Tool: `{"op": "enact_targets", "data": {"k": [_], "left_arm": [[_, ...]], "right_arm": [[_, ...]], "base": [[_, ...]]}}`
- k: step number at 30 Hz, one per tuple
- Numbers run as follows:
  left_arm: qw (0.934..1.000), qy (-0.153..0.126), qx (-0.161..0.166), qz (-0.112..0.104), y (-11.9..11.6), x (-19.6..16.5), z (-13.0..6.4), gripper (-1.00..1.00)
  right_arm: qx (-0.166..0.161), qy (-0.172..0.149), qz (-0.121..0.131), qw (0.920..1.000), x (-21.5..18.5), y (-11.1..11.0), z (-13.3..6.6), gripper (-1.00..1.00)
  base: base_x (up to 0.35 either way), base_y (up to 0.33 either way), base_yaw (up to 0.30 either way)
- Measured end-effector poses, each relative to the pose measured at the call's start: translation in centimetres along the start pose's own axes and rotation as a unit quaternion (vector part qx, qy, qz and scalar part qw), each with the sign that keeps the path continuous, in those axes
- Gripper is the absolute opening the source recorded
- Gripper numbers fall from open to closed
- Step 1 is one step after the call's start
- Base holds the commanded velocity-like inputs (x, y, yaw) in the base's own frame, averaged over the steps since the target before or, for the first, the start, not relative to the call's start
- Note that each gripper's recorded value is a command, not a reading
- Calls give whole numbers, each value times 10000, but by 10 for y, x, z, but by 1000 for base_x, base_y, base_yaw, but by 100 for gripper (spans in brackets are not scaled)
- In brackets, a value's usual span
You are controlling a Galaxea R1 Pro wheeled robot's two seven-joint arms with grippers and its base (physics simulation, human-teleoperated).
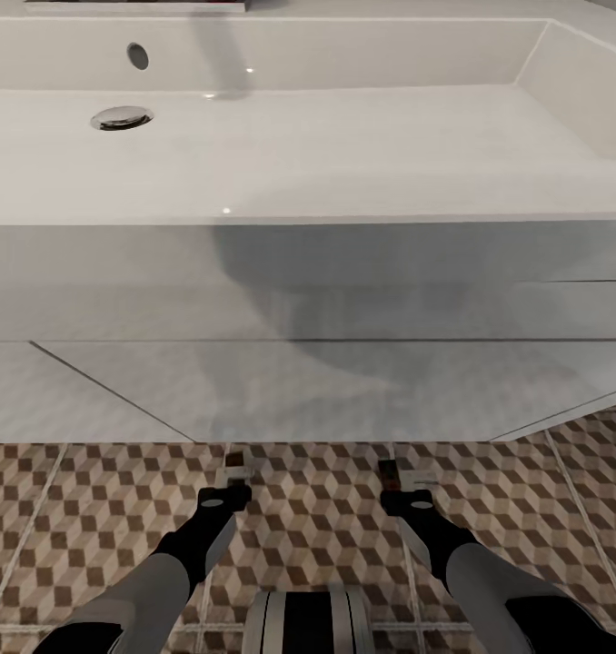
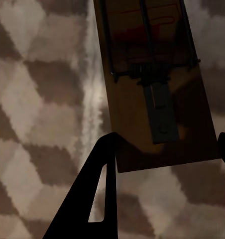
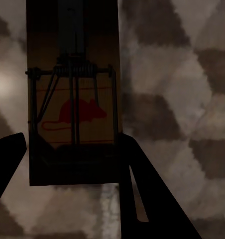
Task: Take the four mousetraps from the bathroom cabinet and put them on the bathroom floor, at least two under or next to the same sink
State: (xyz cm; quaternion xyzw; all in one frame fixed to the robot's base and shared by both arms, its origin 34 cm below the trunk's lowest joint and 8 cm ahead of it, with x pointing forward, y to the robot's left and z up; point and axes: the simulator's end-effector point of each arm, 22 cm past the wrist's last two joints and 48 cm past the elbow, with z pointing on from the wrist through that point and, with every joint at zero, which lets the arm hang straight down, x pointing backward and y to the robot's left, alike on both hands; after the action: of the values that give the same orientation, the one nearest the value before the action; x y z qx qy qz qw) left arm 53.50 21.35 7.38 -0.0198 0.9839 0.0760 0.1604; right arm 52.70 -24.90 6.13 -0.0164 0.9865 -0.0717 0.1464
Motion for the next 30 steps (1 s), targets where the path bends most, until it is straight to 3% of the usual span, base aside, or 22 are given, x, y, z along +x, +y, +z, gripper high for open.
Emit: {"op": "enact_targets", "data": {"k": [30], "left_arm": [[10000,-29,-2,-16,0,-3,0,-100]], "right_arm": [[-13,-166,-25,9999,-11,1,0,-100]], "base": [[0,0,0]]}}
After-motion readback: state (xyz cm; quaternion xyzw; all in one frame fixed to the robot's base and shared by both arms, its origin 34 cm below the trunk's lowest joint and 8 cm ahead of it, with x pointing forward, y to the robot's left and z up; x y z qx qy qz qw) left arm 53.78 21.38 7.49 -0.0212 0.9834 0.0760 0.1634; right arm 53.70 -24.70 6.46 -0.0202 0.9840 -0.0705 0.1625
